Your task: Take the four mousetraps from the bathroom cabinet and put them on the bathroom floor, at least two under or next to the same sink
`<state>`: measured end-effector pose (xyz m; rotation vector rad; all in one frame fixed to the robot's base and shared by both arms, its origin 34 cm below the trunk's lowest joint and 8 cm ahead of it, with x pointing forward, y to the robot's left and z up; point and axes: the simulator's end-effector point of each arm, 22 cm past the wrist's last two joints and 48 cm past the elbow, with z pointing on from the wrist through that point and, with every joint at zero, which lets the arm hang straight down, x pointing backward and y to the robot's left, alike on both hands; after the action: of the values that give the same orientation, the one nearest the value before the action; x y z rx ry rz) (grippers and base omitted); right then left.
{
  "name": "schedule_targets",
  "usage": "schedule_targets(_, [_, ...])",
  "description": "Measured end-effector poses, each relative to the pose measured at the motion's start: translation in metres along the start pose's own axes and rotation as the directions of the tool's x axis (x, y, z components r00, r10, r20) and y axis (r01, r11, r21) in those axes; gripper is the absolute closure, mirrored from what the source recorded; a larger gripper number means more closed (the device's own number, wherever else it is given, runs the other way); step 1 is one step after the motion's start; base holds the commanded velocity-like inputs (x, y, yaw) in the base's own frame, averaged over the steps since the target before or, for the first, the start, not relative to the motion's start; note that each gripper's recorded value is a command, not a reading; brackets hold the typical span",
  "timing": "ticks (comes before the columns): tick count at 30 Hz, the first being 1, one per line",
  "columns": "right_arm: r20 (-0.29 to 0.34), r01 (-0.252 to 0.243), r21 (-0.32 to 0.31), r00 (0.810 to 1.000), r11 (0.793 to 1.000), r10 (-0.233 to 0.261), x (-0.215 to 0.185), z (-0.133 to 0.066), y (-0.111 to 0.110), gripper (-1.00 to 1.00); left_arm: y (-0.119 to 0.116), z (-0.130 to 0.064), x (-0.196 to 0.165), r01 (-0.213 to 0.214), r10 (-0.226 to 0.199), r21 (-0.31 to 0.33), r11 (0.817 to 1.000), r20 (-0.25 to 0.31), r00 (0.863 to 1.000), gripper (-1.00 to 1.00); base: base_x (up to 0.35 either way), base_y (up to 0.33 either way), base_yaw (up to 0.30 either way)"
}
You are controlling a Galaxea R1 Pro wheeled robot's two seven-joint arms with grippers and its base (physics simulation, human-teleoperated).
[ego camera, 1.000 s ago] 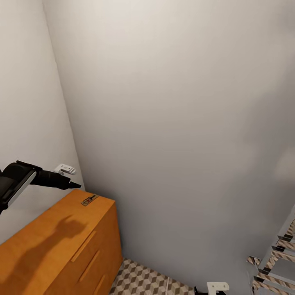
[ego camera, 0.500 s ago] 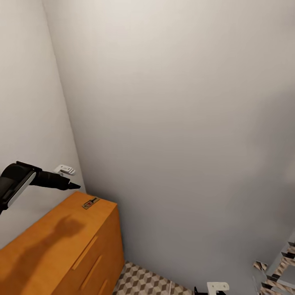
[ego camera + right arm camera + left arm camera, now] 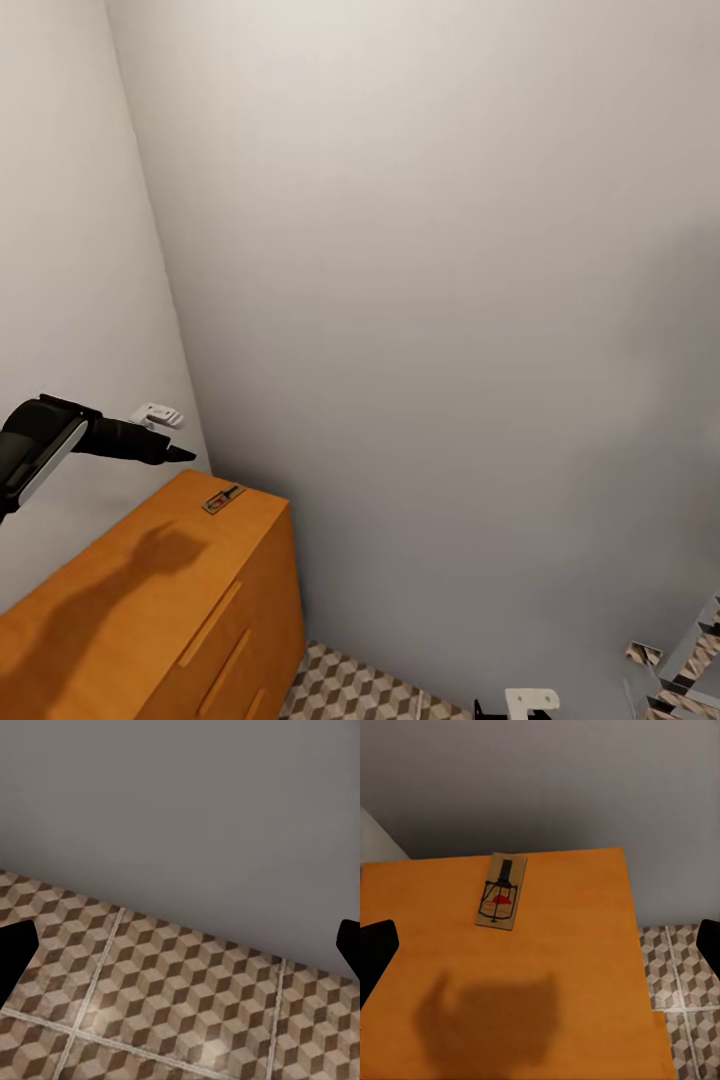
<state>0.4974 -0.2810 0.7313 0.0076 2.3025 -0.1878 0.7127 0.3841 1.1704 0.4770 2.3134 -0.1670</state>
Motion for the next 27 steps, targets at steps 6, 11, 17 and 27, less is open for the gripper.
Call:
schedule_targets(6, [0.000,-0.001,0.000,1.000,1.000,0.001,0.000,0.000,0.000,-1.00,0.000,0.003,0.004,-0.001,0.001,-0.001,1.000,-0.013,1.000,-1.00,0.001,0.001,0.000])
schedule_targets(11, [0.000,0.000,0.000,1.000,1.000,0.000,0.000,0.000,0.000,-1.00,-0.002,0.006,0.009,-0.010,0.009,-0.001,1.000,-0.028,1.000,-1.00,0.010,0.000,0.000])
schedule_targets(17, [0.001,0.000,0.000,1.000,1.000,0.000,0.000,0.000,0.000,-1.00,-0.003,0.008,0.012,-0.015,0.015,-0.001,1.000,-0.039,0.999,-1.00,0.086,0.000,0.000])
schedule_targets(27, [0.000,0.000,-0.001,1.000,1.000,0.000,0.000,0.000,0.001,-1.00,-0.005,0.010,0.013,-0.019,0.019,0.002,1.000,-0.043,0.999,-1.00,0.095,0.000,0.000])
